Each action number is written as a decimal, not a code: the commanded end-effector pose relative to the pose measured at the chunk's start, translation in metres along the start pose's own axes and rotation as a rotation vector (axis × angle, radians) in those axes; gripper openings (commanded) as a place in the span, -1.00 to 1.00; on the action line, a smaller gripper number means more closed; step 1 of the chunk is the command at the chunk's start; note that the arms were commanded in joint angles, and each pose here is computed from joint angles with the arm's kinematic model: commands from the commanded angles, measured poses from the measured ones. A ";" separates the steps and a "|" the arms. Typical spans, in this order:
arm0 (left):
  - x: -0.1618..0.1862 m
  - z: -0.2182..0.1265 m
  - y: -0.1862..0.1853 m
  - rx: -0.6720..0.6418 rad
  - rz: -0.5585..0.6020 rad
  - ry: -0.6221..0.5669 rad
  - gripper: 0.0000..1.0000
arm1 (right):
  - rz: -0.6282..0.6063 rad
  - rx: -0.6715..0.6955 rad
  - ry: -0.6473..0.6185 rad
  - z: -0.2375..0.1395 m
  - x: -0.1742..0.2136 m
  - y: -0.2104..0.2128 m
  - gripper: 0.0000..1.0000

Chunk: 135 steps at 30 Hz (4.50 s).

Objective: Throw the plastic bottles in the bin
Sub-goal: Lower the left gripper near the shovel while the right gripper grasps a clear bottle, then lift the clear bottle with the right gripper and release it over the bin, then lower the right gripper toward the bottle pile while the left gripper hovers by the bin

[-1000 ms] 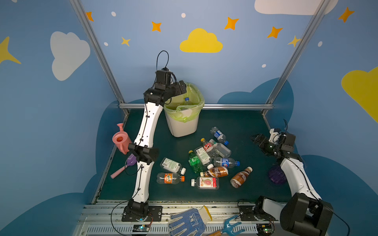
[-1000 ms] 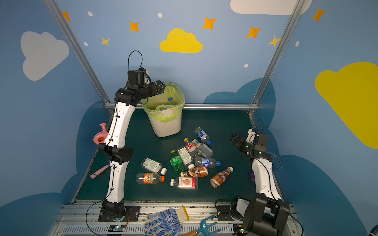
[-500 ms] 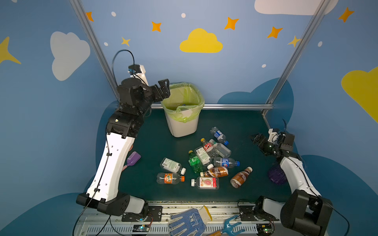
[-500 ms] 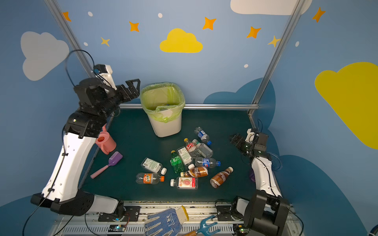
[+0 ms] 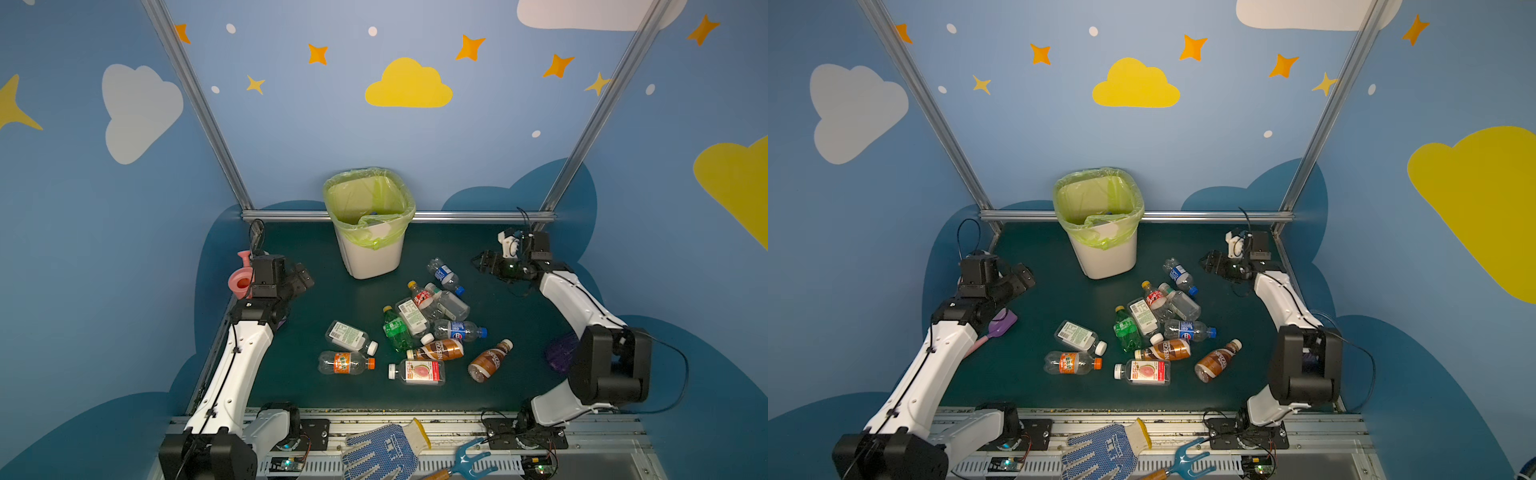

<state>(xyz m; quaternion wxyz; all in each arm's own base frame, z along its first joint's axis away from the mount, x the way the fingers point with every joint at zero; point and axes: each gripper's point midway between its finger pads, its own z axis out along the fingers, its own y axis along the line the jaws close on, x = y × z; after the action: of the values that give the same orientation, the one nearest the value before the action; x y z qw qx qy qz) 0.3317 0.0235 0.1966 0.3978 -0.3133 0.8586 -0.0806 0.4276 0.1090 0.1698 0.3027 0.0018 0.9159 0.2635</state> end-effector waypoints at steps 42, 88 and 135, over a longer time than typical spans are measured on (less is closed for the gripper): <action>0.071 0.051 0.043 -0.122 -0.096 0.245 1.00 | -0.548 0.441 0.382 0.138 0.008 0.016 -0.05; 0.076 0.067 0.028 -0.069 -0.126 0.309 1.00 | -0.359 -0.373 -0.762 -0.186 -0.207 0.324 0.96; -0.002 0.196 -0.267 0.685 -0.327 0.480 1.00 | 0.177 0.050 -0.349 -0.121 0.028 -0.014 0.96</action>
<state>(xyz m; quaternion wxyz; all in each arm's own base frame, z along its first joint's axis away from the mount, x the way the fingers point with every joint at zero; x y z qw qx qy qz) 0.6118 -0.1504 0.1669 0.2522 -0.2847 0.7857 -0.4879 0.3496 0.0392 0.2461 0.4620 0.1306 0.8396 0.2539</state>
